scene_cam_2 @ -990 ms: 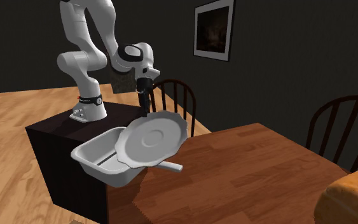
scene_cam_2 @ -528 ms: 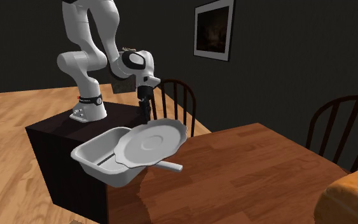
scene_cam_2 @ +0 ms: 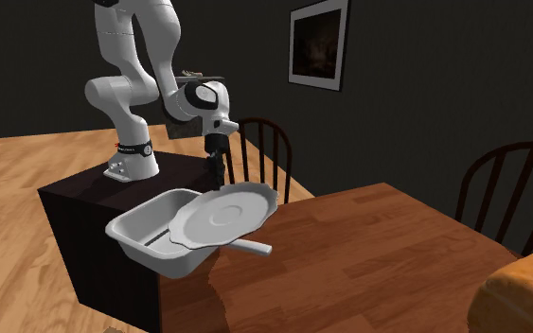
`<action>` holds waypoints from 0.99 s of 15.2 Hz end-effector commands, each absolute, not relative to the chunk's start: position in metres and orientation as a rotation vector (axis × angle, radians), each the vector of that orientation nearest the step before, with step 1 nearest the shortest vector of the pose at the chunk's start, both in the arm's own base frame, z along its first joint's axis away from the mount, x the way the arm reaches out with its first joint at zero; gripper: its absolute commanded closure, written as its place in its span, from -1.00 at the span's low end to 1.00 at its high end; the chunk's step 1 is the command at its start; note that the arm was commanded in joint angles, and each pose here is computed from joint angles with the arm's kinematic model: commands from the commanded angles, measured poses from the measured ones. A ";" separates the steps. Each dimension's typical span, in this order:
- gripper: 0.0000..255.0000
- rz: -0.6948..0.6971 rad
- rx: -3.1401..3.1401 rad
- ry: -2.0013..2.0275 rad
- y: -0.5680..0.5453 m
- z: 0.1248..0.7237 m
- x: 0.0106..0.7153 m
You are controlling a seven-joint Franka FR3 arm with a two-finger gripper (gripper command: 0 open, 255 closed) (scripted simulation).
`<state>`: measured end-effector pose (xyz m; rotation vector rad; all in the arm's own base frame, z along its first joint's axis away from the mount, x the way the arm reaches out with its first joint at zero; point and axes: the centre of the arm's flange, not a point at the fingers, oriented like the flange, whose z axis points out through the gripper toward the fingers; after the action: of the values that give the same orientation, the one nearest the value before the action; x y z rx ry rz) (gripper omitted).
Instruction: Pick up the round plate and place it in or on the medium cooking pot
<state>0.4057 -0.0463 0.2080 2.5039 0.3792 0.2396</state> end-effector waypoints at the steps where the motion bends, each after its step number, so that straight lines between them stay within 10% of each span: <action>1: 1.00 0.239 2.504 0.378 -0.047 0.208 0.406; 2: 1.00 0.239 2.504 0.378 -0.047 0.208 0.406; 3: -1.00 0.239 2.504 0.378 -0.047 0.208 0.406; 15: -1.00 0.239 2.504 0.378 -0.020 0.248 0.393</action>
<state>0.3939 -0.0212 0.2474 2.5037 0.3787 0.2395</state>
